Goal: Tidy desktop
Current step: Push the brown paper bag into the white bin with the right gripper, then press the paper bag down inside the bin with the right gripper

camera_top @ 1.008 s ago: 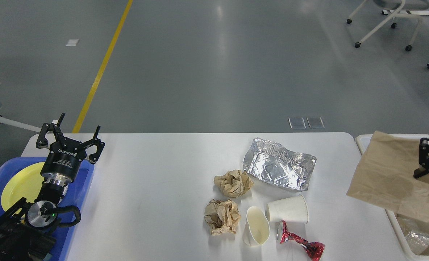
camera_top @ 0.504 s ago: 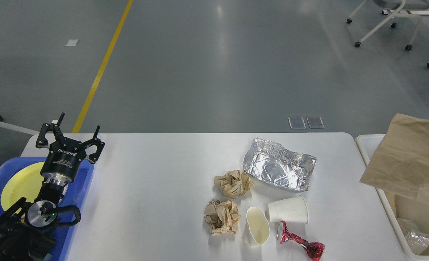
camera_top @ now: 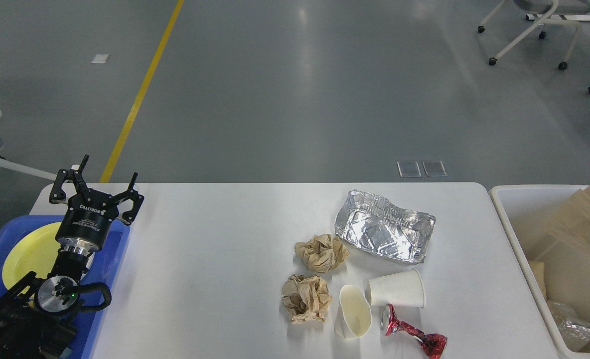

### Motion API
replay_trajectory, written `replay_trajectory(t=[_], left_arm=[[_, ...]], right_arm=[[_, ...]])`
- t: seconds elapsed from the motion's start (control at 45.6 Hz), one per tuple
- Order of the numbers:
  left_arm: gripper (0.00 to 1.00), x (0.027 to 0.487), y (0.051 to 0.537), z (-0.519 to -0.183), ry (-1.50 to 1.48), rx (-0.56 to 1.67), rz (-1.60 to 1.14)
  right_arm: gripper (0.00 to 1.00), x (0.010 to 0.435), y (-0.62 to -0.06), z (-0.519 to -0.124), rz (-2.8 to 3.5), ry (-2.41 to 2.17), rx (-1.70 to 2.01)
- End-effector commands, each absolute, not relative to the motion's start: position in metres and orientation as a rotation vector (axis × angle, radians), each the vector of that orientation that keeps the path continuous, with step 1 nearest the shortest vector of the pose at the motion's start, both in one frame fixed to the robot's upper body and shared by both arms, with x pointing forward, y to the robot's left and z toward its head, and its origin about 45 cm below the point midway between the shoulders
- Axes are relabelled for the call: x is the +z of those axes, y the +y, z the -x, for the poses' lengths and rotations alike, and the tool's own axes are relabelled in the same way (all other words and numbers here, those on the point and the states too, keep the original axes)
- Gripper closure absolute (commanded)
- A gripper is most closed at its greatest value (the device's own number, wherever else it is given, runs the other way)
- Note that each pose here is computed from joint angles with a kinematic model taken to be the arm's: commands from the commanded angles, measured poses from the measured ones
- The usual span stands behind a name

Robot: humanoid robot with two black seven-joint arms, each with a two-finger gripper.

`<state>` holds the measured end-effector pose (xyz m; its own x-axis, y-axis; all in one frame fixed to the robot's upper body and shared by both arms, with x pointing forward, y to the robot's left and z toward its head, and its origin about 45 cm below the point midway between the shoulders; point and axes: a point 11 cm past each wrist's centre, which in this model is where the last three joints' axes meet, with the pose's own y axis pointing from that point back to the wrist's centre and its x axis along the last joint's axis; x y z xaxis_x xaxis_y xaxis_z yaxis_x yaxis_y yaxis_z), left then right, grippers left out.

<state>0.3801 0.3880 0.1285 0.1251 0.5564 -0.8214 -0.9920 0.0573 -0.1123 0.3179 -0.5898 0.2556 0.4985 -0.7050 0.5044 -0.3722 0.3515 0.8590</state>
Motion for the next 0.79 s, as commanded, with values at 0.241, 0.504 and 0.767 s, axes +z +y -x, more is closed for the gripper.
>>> replay_trajectory(t=[0.241,0.504,0.767], left_arm=[[0.04,0.129,0.388,-0.380,0.691,1.328,0.806],[0.04,0.129,0.388,-0.380,0.691,1.328,0.806],[0.04,0.129,0.388,-0.380,0.691,1.328,0.808]], right_arm=[[1.00,0.166,-0.625,-0.304,-1.087,-1.290,-0.205],[1.00,0.097,-0.607,-0.275,-0.959,-1.291,-0.105],[1.00,0.077,-0.601,-0.263,-0.928,-1.331,-0.138]])
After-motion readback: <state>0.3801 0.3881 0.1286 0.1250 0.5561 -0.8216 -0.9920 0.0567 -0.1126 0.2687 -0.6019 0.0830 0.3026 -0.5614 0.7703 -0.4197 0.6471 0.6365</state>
